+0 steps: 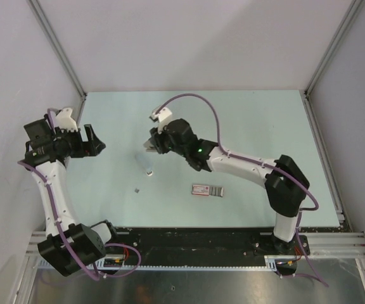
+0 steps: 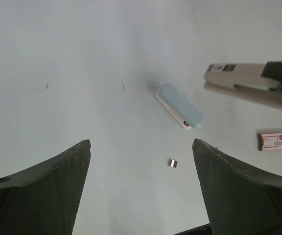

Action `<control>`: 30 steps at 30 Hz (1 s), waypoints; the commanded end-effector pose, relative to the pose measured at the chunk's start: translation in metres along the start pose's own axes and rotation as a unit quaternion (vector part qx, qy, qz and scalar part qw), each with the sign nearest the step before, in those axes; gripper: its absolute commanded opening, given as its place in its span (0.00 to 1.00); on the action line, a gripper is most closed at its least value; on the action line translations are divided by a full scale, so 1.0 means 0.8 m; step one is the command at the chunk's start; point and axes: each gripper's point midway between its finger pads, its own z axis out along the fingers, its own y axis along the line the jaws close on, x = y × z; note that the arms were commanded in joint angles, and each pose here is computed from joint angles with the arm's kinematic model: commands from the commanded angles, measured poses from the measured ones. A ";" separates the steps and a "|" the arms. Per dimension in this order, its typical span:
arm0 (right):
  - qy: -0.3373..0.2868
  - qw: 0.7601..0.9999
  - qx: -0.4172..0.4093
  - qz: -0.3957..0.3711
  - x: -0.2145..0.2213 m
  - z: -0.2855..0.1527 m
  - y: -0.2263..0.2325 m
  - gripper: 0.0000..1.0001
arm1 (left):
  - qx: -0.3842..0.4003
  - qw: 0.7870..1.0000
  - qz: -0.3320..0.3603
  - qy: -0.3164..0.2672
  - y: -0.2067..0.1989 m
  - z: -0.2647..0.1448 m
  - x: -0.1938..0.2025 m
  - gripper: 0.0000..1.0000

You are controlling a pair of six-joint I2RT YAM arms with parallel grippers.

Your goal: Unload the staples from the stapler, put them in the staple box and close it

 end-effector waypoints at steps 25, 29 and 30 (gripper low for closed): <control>0.003 0.965 0.261 0.006 0.079 -0.041 -0.173 0.00 | 0.008 0.999 0.031 -0.002 -0.054 0.005 -0.017 0.91; 0.033 0.964 0.263 0.021 0.104 -0.049 -0.155 0.00 | 0.018 0.999 0.031 -0.001 -0.061 0.007 -0.017 0.92; 0.041 0.963 0.264 0.024 0.110 -0.051 -0.150 0.00 | 0.020 0.999 0.032 -0.001 -0.063 0.007 -0.016 0.92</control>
